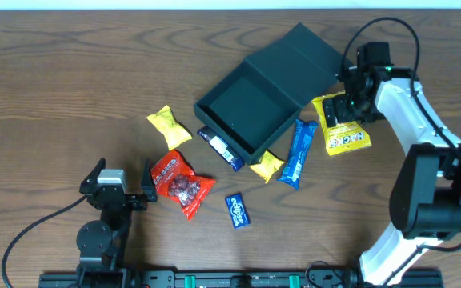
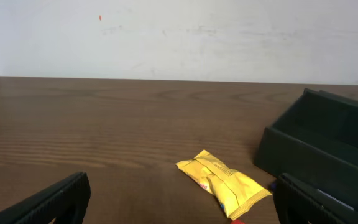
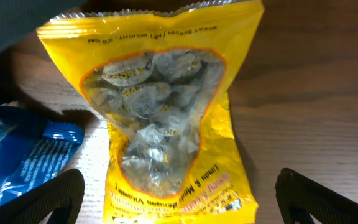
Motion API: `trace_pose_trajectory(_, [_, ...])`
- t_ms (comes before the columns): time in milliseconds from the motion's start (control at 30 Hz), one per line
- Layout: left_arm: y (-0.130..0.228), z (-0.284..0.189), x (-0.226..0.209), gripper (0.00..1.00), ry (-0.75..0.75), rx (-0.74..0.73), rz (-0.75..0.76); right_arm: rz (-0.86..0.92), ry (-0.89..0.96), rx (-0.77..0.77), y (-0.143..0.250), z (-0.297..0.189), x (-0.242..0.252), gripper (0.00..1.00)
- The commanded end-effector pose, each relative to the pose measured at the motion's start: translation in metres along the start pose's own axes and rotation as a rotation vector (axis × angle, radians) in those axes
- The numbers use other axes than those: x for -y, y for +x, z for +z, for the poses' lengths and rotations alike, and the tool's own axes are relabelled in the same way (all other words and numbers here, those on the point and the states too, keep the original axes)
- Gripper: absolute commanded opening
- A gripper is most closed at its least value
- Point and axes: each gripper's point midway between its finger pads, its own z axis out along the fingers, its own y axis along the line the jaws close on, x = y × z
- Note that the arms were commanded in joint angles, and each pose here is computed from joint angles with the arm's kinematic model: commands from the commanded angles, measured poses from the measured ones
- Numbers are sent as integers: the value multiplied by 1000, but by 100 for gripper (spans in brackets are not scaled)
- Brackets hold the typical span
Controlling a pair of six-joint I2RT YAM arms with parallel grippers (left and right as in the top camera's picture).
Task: Pack container
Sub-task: 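Lower right gripper and grasp the yellow HACKS bag top edge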
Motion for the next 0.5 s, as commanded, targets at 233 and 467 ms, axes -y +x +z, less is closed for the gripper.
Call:
trace_pose_trajectory(233, [17, 0, -5, 95, -27, -52, -11, -22, -77, -21, 3, 38, -16, 99])
trace_pose_trajectory(467, [17, 0, -5, 95, -27, -52, -11, -21, -84, -45, 6, 56, -17, 99])
